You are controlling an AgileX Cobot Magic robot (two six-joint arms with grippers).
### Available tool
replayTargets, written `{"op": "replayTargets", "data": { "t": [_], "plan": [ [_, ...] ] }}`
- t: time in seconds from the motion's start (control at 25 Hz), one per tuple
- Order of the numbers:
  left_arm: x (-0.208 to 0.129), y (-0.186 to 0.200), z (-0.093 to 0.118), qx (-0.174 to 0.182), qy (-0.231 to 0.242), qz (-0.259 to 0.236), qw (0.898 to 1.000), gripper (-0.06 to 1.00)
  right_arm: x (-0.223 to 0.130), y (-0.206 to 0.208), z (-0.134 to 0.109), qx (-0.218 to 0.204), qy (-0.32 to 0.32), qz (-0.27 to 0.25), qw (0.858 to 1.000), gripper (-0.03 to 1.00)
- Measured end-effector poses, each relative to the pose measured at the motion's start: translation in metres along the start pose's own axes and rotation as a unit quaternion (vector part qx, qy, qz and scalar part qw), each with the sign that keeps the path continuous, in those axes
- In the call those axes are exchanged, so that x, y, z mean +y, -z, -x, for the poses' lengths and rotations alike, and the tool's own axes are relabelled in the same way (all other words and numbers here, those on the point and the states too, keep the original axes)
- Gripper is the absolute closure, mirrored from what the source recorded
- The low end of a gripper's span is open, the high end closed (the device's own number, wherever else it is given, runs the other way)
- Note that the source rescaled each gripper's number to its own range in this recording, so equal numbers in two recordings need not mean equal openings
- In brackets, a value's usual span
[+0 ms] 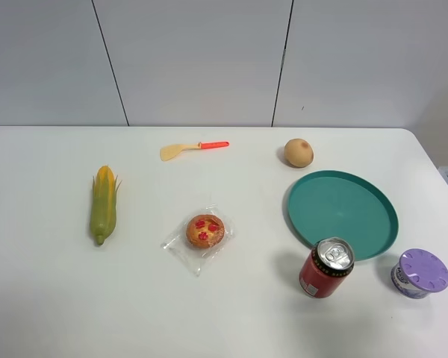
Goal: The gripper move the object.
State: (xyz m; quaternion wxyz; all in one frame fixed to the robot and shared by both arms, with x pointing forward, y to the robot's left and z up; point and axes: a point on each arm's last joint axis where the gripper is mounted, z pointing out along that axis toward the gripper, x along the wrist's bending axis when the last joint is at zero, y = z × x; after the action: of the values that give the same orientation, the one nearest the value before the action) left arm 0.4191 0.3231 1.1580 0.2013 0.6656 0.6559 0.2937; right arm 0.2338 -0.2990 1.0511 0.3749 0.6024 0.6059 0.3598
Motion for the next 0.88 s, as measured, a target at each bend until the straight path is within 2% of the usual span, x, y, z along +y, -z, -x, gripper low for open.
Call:
{"op": "replayTargets", "data": {
  "t": [0.2, 0.44, 0.88],
  "plan": [
    [-0.058, 0.035, 0.006, 0.009, 0.006, 0.089, 0.996, -0.05, 0.000, 0.000, 0.000, 0.000, 0.000, 0.000, 1.000, -0.03],
    [-0.115, 0.060, 0.013, 0.016, 0.011, 0.197, 0.980, -0.05, 0.000, 0.000, 0.000, 0.000, 0.000, 0.000, 1.000, -0.03],
    [-0.177, 0.082, 0.020, 0.024, 0.017, 0.271, 0.962, -0.05, 0.000, 0.000, 0.000, 0.000, 0.000, 0.000, 1.000, -0.03]
  ]
}}
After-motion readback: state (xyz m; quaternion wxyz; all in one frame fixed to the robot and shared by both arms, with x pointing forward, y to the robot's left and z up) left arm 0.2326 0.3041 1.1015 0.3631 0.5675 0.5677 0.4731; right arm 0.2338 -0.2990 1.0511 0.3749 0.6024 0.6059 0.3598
